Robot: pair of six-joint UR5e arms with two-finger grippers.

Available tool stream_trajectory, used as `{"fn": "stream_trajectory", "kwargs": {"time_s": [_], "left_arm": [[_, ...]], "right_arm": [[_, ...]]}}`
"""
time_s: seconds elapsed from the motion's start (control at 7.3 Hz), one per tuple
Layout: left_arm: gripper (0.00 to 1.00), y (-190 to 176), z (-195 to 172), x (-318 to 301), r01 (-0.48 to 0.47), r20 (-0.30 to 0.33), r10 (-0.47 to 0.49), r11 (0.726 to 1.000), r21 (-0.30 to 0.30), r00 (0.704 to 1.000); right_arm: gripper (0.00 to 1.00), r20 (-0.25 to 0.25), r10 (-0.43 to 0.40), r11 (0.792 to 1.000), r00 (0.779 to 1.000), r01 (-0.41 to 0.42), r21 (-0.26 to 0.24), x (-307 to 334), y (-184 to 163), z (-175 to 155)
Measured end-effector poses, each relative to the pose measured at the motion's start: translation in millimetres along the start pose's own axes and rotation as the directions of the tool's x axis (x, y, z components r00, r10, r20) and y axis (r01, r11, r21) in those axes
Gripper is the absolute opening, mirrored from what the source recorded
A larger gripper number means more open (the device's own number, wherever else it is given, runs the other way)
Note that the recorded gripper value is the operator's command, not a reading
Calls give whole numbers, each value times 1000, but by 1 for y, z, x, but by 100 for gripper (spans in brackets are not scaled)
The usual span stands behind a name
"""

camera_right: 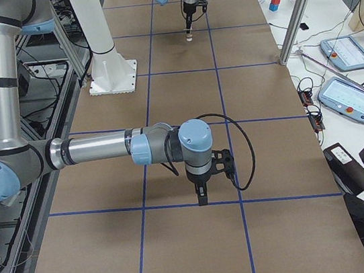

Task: Assemble PPR valve and pipe with both arms
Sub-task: 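Carry the held valve with the left arm to the table center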

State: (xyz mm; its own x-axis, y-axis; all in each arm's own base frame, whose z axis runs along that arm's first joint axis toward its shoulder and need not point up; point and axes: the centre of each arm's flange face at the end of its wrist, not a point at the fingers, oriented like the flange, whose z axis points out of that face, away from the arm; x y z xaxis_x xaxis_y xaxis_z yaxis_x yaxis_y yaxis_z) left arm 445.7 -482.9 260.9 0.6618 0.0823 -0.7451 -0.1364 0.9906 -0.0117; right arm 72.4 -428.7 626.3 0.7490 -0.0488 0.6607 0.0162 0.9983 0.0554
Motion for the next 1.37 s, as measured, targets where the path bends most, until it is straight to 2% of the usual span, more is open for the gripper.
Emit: {"fn": "stream_trajectory", "kwargs": {"time_s": [0.27,0.55,0.96,1.37], "left_arm": [[0,-4,8,91,75,-22,-76,997,-28,997],[0,-14,14,164,129,-12,-129,991,-30,992],[0,-12,32,206,140,17,-139,990,-25,990],[24,-9,37,209,133,22,-133,991,-25,991]], "right_arm": [[100,2,0,1000,1000,0,1,0,0,0],[100,4,0,1000,1000,0,1,-1,0,-1],[100,5,0,1000,1000,0,1,-1,0,0],[100,5,0,1000,1000,0,1,0,0,0]]}}
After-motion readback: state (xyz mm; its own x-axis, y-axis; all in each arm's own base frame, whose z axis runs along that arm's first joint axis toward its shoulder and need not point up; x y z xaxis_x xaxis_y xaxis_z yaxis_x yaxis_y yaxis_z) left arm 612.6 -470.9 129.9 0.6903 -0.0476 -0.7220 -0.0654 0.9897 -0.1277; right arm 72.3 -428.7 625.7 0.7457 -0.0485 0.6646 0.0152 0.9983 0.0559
